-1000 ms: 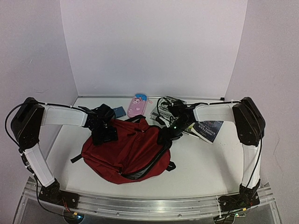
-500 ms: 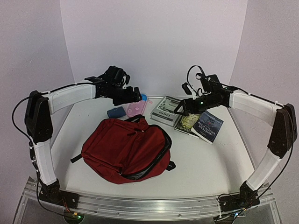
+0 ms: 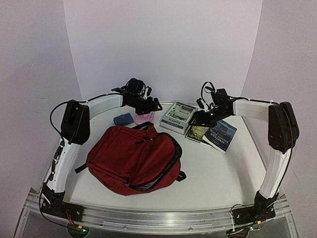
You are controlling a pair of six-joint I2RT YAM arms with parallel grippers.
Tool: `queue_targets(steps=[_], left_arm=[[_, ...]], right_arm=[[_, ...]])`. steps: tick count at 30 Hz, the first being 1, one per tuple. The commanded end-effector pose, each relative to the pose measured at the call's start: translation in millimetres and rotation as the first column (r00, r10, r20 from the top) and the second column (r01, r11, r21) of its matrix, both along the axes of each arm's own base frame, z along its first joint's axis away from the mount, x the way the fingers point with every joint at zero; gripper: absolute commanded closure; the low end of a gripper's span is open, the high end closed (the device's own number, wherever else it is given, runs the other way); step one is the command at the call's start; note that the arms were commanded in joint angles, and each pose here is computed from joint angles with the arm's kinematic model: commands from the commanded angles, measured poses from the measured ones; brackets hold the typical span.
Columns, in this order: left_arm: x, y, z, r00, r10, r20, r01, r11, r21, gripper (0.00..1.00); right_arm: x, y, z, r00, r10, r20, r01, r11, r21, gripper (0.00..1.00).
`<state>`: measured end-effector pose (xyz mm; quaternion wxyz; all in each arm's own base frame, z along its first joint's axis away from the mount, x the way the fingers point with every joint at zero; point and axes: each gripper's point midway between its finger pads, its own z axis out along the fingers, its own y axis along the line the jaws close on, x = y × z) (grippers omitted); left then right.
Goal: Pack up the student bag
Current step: Pick up the book from the center of the board.
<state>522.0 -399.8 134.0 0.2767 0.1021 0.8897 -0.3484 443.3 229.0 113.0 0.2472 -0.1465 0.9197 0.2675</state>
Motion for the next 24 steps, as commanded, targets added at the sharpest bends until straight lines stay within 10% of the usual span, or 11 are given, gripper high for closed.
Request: queue_targets(steps=[1, 24], left_arm=[[5.6, -18.0, 19.0, 0.998, -0.058, 0.024, 0.059, 0.995, -0.075, 0.18], [18.6, -38.4, -48.3, 0.994, -0.073, -0.083, 0.059, 0.986, -0.153, 0.32]], right_arm=[[26.2, 19.2, 12.1, 0.999, -0.022, 0.043, 0.018, 0.996, 0.084, 0.25], [65.3, 28.0, -44.2, 0.994, -0.104, -0.021, 0.105, 0.991, 0.086, 0.28]])
